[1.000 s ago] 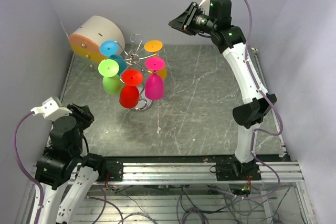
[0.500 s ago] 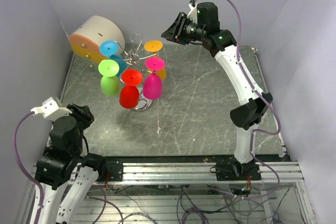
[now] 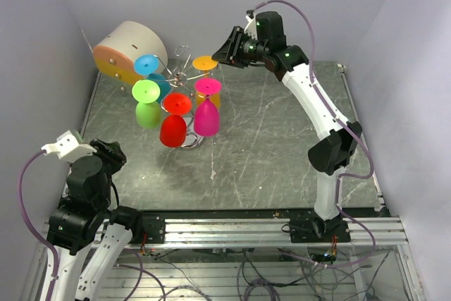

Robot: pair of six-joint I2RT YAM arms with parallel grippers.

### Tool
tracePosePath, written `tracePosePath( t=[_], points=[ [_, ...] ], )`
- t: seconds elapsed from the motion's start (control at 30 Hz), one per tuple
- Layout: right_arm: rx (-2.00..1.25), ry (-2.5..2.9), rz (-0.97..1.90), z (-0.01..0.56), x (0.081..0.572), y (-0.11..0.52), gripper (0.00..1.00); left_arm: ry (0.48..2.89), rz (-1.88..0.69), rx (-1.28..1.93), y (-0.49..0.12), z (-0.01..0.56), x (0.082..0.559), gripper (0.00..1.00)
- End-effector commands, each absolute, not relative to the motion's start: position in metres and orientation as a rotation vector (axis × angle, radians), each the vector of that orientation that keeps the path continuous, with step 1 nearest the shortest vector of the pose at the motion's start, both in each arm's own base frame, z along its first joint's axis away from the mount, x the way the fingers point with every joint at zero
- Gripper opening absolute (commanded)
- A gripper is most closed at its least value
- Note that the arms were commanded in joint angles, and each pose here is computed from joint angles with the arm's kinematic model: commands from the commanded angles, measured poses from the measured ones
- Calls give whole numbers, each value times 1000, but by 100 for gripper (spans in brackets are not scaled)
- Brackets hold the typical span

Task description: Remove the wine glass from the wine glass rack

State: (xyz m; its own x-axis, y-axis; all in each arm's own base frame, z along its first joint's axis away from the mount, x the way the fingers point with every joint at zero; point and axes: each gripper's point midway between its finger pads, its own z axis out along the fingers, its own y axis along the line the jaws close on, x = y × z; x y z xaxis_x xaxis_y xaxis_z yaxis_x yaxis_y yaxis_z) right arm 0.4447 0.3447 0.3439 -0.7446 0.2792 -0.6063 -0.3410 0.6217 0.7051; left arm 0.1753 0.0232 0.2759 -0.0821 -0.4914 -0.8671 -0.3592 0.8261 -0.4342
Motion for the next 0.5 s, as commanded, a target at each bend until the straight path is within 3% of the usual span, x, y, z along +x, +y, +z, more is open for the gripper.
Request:
tracePosePath(
  t=[0.0, 0.23, 0.47],
  points=[
    [-84, 2080, 1153, 364, 436, 350, 36, 1658, -150, -661, 22, 287, 177, 54],
    [-101, 2070, 1185, 367, 432, 356, 34, 1659, -149, -662, 22, 287, 177, 55],
    [-103, 2061, 1198, 368, 431, 359, 24, 1657, -148, -662, 22, 287, 177, 54]
  ],
)
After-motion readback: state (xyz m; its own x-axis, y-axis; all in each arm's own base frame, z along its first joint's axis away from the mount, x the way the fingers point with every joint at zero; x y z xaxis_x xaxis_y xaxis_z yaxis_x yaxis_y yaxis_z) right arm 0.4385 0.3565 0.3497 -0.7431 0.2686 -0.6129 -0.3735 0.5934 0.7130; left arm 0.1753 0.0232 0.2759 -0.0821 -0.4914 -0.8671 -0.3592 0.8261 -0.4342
